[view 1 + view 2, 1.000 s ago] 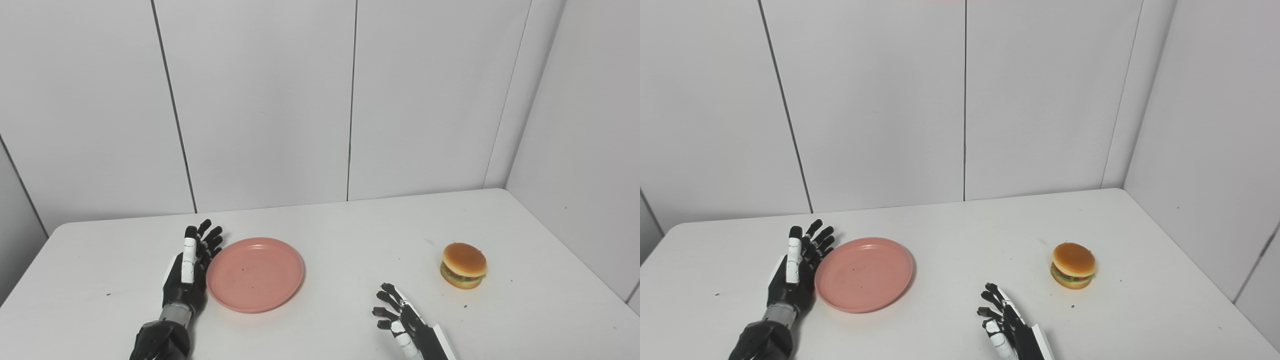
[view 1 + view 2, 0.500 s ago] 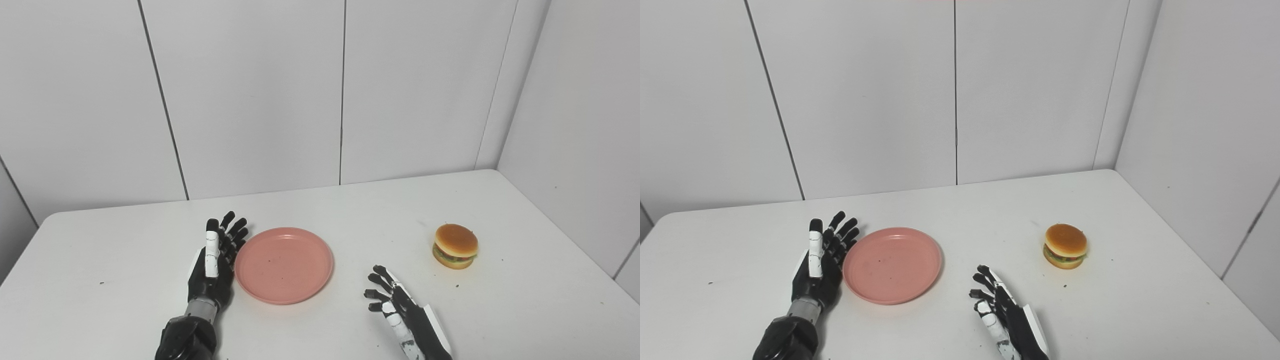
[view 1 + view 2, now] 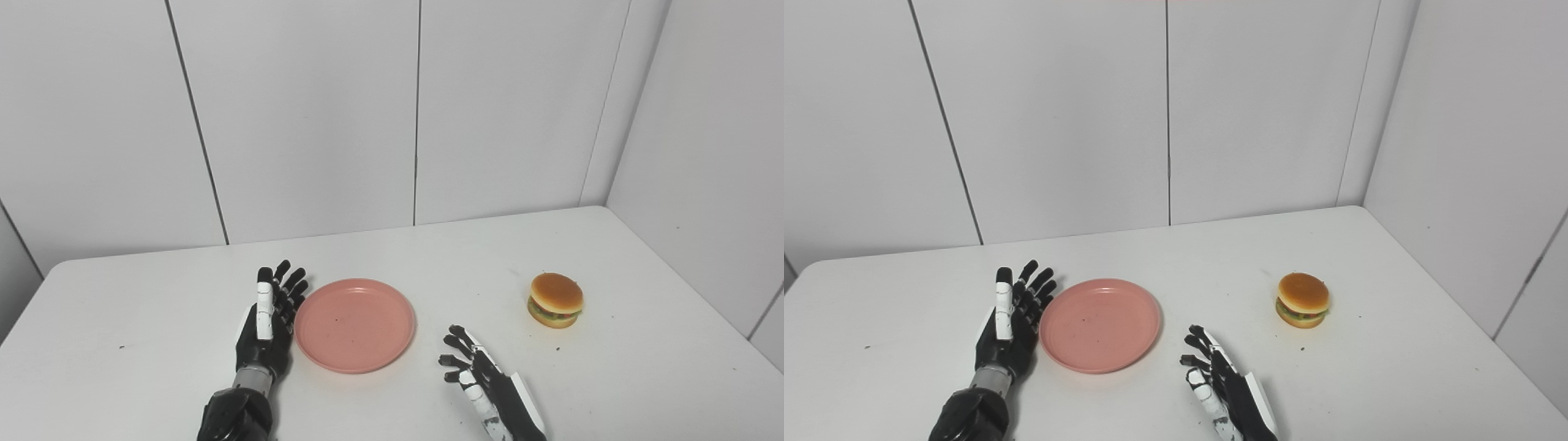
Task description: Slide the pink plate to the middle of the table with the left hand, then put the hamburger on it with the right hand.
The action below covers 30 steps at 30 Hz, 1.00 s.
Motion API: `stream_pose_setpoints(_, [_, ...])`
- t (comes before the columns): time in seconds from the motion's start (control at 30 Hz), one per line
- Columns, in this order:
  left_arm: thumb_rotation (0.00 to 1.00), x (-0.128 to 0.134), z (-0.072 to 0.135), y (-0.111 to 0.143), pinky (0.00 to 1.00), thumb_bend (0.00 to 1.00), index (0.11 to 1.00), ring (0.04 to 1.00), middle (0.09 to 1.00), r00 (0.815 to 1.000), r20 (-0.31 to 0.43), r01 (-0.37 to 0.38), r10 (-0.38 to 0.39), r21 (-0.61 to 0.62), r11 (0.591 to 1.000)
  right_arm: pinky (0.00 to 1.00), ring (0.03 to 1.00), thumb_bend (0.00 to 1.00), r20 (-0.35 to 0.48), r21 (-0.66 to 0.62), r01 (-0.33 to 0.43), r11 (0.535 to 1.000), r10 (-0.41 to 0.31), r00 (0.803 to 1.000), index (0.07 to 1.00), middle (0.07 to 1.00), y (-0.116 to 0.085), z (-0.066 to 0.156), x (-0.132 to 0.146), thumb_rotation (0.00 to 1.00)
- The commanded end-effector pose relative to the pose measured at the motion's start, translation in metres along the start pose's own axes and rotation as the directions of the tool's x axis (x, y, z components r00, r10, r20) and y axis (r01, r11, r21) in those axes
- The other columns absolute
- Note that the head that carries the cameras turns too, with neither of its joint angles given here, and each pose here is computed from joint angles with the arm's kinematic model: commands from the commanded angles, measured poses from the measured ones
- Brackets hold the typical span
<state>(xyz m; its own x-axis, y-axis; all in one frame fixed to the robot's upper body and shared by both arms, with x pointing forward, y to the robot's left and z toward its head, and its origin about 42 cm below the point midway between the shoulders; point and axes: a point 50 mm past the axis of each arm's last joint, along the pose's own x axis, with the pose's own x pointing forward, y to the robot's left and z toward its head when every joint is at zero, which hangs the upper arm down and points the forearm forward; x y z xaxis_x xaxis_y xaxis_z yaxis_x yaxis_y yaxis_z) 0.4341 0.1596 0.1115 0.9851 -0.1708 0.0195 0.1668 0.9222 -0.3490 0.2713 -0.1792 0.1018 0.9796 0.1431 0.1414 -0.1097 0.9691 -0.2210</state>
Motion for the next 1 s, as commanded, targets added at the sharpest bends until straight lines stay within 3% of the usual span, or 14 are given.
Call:
stream_pose_setpoints(0.0, [0.95,0.009,0.014,-0.008,1.00,0.99,0.946,0.951,0.928,0.999,0.048,0.022,-0.023,0.017,1.000,0.74,0.793,0.70,0.010,-0.039,-0.023,0.999,0.023,1.000,0.892,0.889,0.024,0.007,0.009,1.00])
stream_pose_setpoints(0.1, [0.95,0.009,0.012,-0.005,1.00,0.99,0.947,0.953,0.927,0.999,0.045,0.019,-0.020,0.011,1.000,0.75,0.796,0.66,0.101,-0.154,0.066,0.986,-0.051,0.994,0.879,0.878,0.009,0.028,0.011,1.00])
stream_pose_setpoints(0.23, [0.94,0.009,0.006,0.000,1.00,0.99,0.946,0.955,0.929,1.000,0.025,0.016,-0.016,-0.001,1.000,0.74,0.802,0.66,0.249,-0.266,0.204,0.942,-0.137,0.959,0.848,0.837,-0.009,0.062,0.014,1.00])
stream_pose_setpoints(0.4, [0.92,0.012,0.003,0.002,1.00,0.99,0.936,0.949,0.919,1.000,0.016,0.018,-0.018,-0.002,1.000,0.68,0.777,0.69,0.353,-0.358,0.289,0.888,-0.158,0.922,0.836,0.817,-0.021,0.088,0.022,1.00])
stream_pose_setpoints(0.53, [0.92,0.014,0.006,0.002,1.00,0.99,0.941,0.951,0.914,0.999,0.019,0.028,-0.028,-0.003,1.000,0.64,0.757,0.68,0.419,-0.454,0.332,0.827,-0.131,0.898,0.833,0.809,-0.033,0.103,0.040,1.00])
stream_pose_setpoints(0.73, [0.92,0.015,0.009,0.007,1.00,0.99,0.937,0.945,0.886,0.999,0.018,0.026,-0.026,-0.004,1.000,0.60,0.732,0.71,0.440,-0.570,0.367,0.736,-0.104,0.892,0.812,0.809,-0.051,0.114,0.064,1.00])
stream_pose_setpoints(0.97, [0.93,0.016,0.010,0.007,1.00,0.98,0.940,0.941,0.868,0.999,0.016,0.032,-0.032,0.000,0.999,0.63,0.746,0.70,0.427,-0.714,0.394,0.579,-0.086,0.900,0.814,0.807,-0.088,0.116,0.087,1.00])
